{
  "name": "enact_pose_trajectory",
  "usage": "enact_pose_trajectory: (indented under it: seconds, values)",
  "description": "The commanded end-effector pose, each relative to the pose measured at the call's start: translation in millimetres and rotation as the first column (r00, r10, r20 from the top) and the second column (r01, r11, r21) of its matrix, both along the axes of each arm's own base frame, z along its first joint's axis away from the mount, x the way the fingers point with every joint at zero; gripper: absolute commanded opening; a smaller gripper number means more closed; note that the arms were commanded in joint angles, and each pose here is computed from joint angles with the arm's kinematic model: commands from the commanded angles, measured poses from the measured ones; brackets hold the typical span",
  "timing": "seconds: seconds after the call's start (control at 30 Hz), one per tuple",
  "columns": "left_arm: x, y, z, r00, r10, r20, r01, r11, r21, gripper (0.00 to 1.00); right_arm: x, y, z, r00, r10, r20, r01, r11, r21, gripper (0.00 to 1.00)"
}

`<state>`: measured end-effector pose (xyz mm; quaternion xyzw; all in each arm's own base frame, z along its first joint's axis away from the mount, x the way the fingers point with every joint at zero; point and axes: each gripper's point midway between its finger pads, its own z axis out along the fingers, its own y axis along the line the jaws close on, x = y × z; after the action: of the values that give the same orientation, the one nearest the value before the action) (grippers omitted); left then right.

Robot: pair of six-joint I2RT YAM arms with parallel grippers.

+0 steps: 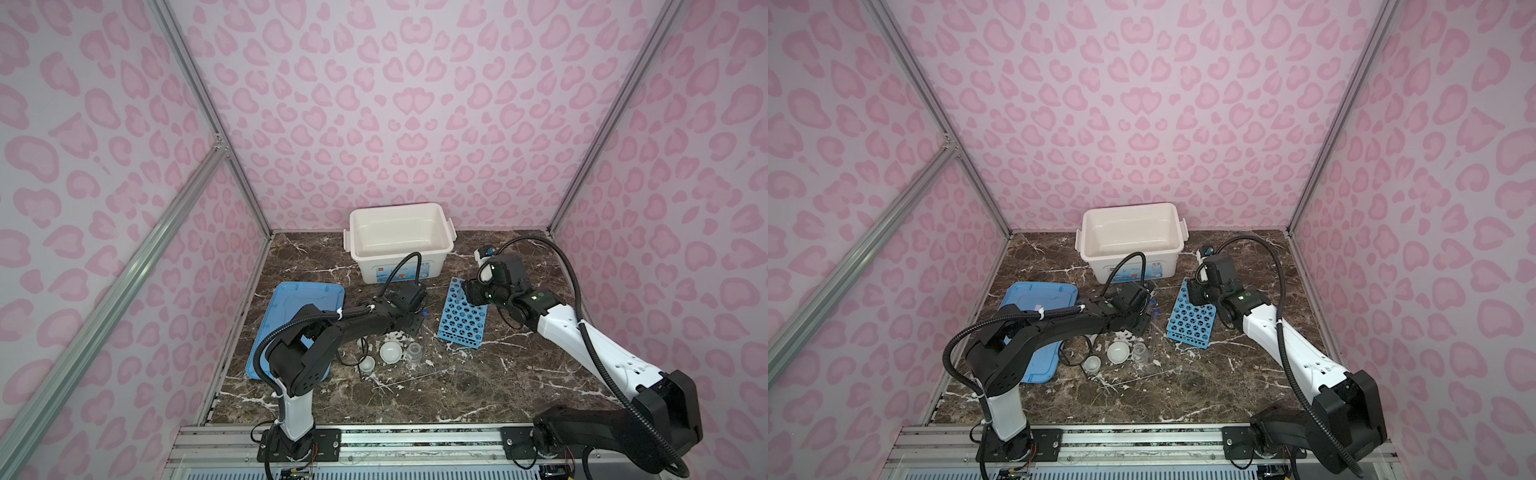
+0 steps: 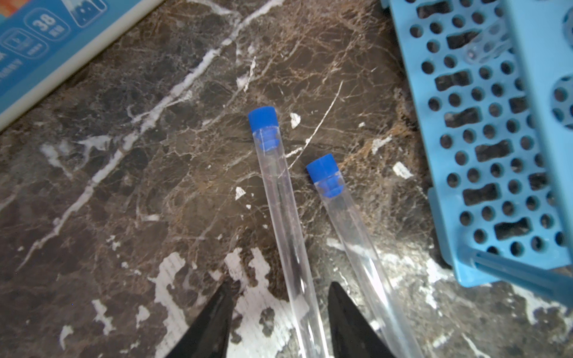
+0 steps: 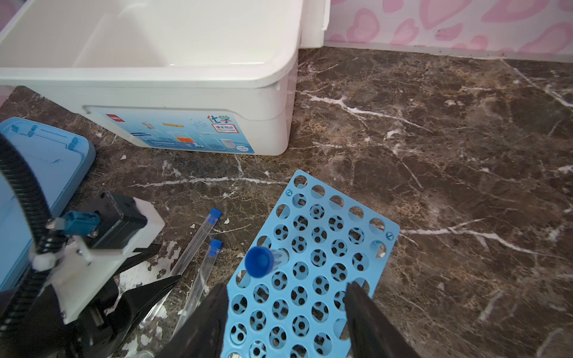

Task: Organize the chemistry lab equipment
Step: 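Open the right gripper off the tube while the left gripper closes on another blue-capped tube, then lift the tube upright with the left gripper while the right gripper moves toward it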

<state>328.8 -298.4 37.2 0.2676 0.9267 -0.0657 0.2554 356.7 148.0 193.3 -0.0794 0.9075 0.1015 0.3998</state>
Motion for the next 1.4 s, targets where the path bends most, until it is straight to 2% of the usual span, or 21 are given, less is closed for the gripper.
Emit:
enact_pose_trajectory:
  seconds: [0.0, 0.47, 0.67, 0.7, 1.0, 1.2, 1.37]
  values:
    - [2, 0, 0, 1.0, 0.012, -0.002, -0.012, 1.0, 0.004, 0.5, 2, 2, 3, 1.0, 0.006, 0.012, -0.006, 1.0, 0.03, 0.62]
    - [6, -1, -8, 1.0, 0.023, -0.011, -0.023, 0.999, 0.023, 0.38, -1, 6, 2, 0.999, 0.033, 0.01, -0.033, 0.997, 0.064, 0.62]
    - [7, -3, -11, 1.0, 0.022, -0.017, -0.022, 0.999, 0.025, 0.37, -2, 5, 5, 0.999, 0.029, 0.019, -0.03, 0.997, 0.07, 0.64]
    - [7, -3, -12, 1.0, 0.025, -0.018, -0.024, 0.999, 0.027, 0.32, -2, 4, 5, 0.999, 0.025, 0.022, -0.027, 0.997, 0.072, 0.64]
    - [9, 1, -15, 0.999, 0.044, -0.028, -0.043, 0.999, 0.029, 0.16, -2, -10, 15, 0.998, -0.03, 0.063, 0.022, 0.993, 0.119, 0.65]
    - [14, 3, -9, 0.997, 0.072, -0.016, -0.072, 0.997, 0.013, 0.11, -5, -15, 18, 0.997, -0.039, 0.069, 0.029, 0.99, 0.14, 0.65]
    - [20, 4, 9, 0.995, 0.092, 0.024, -0.092, 0.996, -0.009, 0.08, -6, -22, 22, 0.996, -0.053, 0.078, 0.035, 0.976, 0.216, 0.65]
